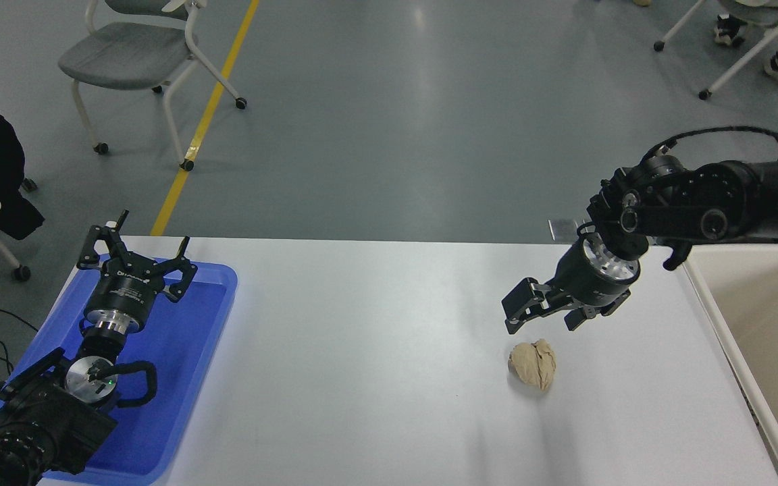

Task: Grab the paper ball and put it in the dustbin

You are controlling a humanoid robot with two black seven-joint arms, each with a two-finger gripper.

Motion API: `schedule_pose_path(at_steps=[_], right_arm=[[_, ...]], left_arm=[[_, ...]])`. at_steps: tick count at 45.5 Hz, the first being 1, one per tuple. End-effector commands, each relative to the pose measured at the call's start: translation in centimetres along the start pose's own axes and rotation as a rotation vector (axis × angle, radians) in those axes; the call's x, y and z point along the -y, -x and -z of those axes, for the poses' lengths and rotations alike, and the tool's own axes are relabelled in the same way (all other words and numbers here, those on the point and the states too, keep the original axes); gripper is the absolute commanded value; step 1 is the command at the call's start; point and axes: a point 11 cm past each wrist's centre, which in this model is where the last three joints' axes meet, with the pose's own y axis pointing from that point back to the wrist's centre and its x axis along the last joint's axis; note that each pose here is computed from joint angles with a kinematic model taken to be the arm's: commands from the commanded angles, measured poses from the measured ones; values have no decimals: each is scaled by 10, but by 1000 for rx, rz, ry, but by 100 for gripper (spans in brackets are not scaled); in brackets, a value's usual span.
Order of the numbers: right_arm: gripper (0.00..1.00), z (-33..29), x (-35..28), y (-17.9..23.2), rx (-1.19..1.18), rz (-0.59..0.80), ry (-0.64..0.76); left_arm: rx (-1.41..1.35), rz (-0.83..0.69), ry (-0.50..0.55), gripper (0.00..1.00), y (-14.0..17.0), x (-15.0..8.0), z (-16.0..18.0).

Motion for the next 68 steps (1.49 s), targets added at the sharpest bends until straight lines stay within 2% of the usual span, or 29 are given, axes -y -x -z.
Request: schedule_pose_path(at_steps=[1, 14, 33, 36, 39, 44, 48, 49, 51, 57, 68], right_arm=[[100, -29, 44, 14, 31, -32, 30], [100, -29, 84, 26, 15, -89, 41], [100, -22, 110, 24, 48, -200, 36], [97, -24, 112, 24, 52, -215, 40], [89, -25, 115, 27, 54, -217, 41], [47, -28, 114, 26, 48, -229, 51], [39, -25, 115, 26, 45, -227, 44], [32, -24, 115, 26, 44, -226, 40], [1, -22, 113, 23, 44, -229, 34], [0, -20, 96, 13, 20, -212, 39], [0, -37, -8, -21, -39, -219, 123]], left_arm=[[0, 0, 0, 100, 0, 0, 0], [0, 0, 0, 100, 0, 0, 0], [0, 0, 0, 100, 0, 0, 0], [0, 0, 0, 100, 0, 0, 0], [0, 1, 0, 100, 1, 1, 0], [0, 1, 0, 100, 1, 1, 0], [-2, 4, 0, 100, 2, 1, 0], [0, 1, 0, 100, 1, 1, 0], [0, 1, 0, 100, 1, 1, 0], [0, 1, 0, 100, 1, 1, 0], [0, 1, 0, 100, 1, 1, 0]])
